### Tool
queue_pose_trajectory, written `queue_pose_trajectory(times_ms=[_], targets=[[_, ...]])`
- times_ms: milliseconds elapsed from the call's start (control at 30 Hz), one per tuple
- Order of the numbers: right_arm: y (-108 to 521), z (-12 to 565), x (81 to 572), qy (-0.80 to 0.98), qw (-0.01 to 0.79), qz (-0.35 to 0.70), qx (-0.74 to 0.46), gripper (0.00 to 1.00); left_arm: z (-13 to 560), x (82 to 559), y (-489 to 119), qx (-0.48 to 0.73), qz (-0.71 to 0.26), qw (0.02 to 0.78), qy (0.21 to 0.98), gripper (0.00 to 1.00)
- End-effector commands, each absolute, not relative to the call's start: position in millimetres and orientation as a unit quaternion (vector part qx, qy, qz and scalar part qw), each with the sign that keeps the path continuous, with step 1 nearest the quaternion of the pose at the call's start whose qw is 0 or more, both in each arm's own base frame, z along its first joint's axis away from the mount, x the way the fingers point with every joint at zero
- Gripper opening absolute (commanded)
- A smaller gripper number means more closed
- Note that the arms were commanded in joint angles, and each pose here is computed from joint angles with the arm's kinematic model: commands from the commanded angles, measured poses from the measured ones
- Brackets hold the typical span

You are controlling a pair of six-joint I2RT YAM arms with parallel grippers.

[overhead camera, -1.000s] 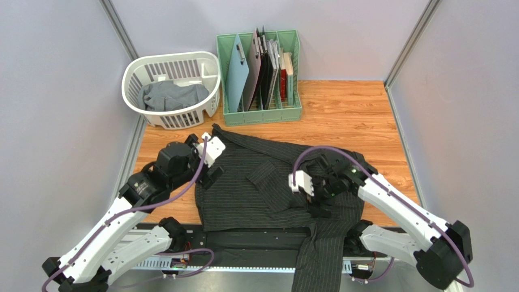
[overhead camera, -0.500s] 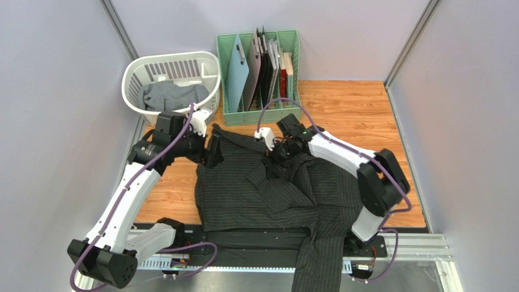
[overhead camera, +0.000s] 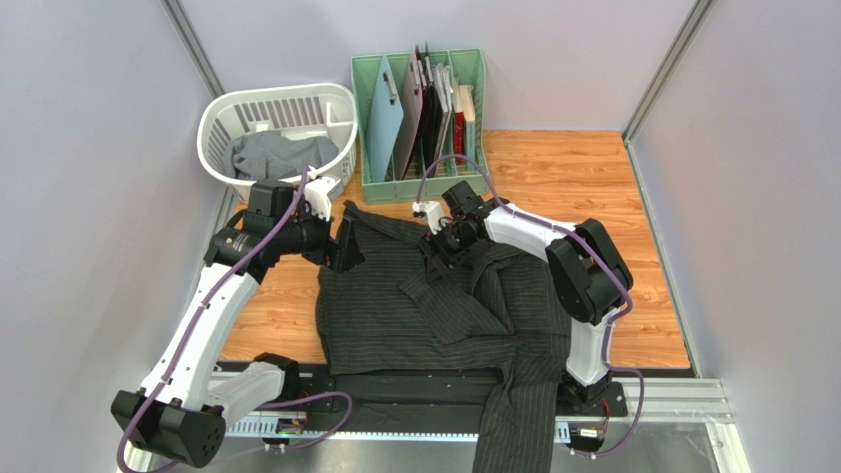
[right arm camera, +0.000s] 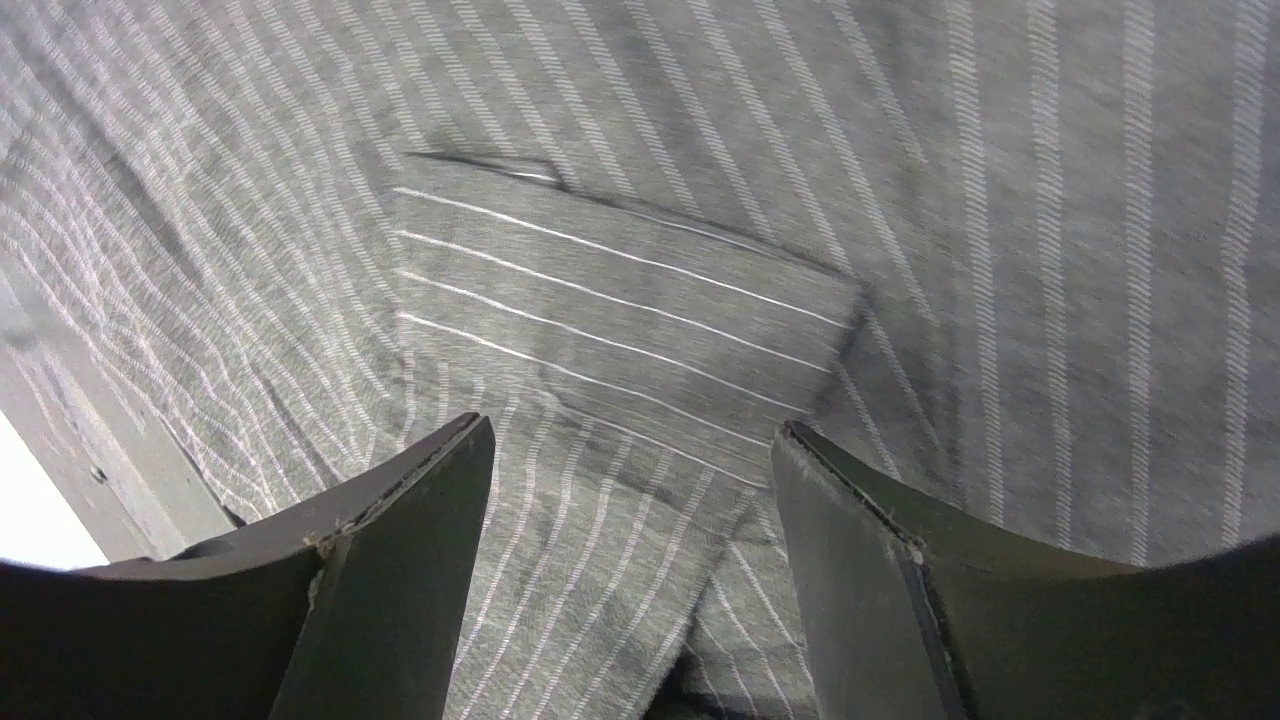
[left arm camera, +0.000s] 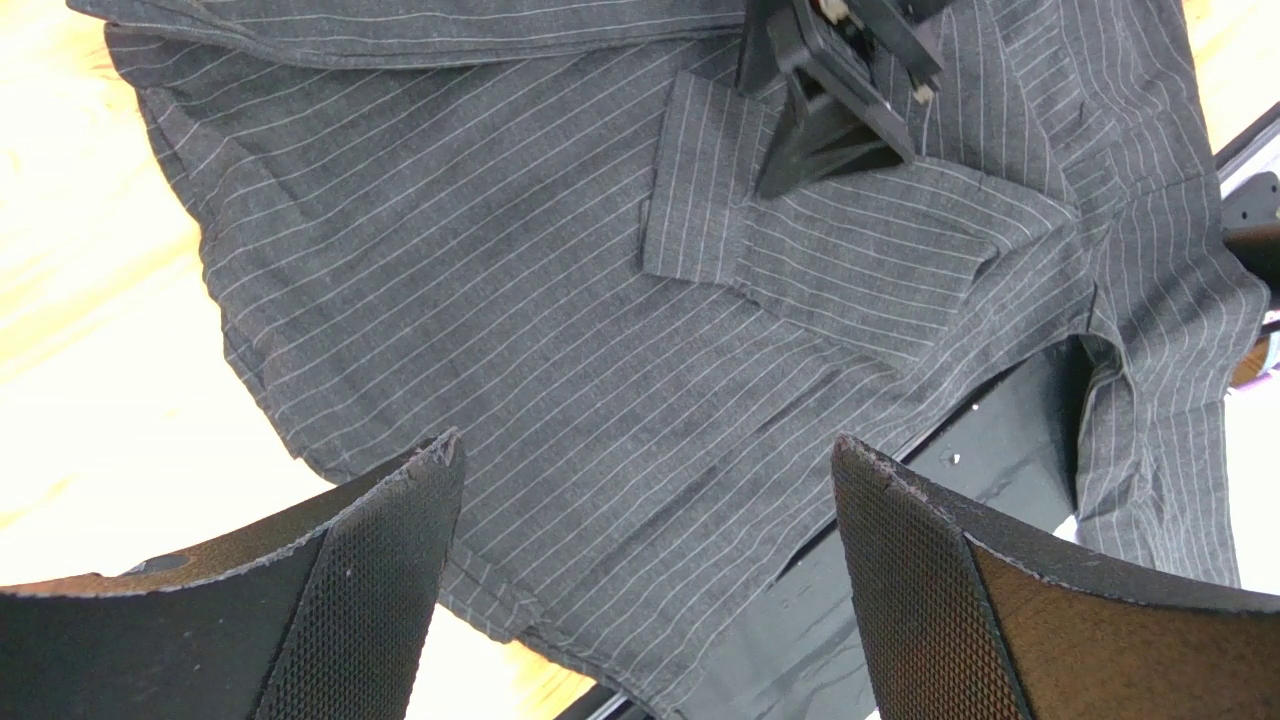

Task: Fold and stack the long sleeve shirts
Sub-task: Flatten the shirt out

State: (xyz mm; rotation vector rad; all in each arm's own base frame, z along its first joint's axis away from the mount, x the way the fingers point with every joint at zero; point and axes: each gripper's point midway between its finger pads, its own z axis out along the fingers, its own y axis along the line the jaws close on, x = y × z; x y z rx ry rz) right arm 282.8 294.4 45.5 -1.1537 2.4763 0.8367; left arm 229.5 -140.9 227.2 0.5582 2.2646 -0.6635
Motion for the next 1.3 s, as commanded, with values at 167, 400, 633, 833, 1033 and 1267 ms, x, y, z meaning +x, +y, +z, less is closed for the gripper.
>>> queue_pose_trajectory(times_ms=[167, 400, 633, 833, 1033, 1267], targets=[[299, 43, 288, 0.867, 0.129, 0.327, -0.353, 0.69, 237, 229, -142, 0.210, -0.265, 0.366, 0.867, 0.95], [310, 49, 277, 0.858, 0.101, 0.371, -0.340, 0.52, 235, 232, -143, 0.208, -0.266, 0.362, 0.869, 0.95], [317, 74, 283, 0.843, 0.114, 0.399, -0.342, 0.00, 237, 232, -145, 0.211, -0.270, 0.362, 0.867, 0.95], [321, 166, 295, 0.802, 0.198, 0.441, -0.350, 0.00, 250, 234, -152, 0.232, -0.289, 0.368, 0.853, 0.95], [305, 219, 303, 0.793, 0.268, 0.401, -0.373, 0.19, 275, 240, -167, 0.245, -0.330, 0.380, 0.829, 0.95], [294, 134, 293, 0.848, 0.165, 0.365, -0.347, 0.67, 266, 237, -167, 0.238, -0.332, 0.368, 0.835, 0.96]])
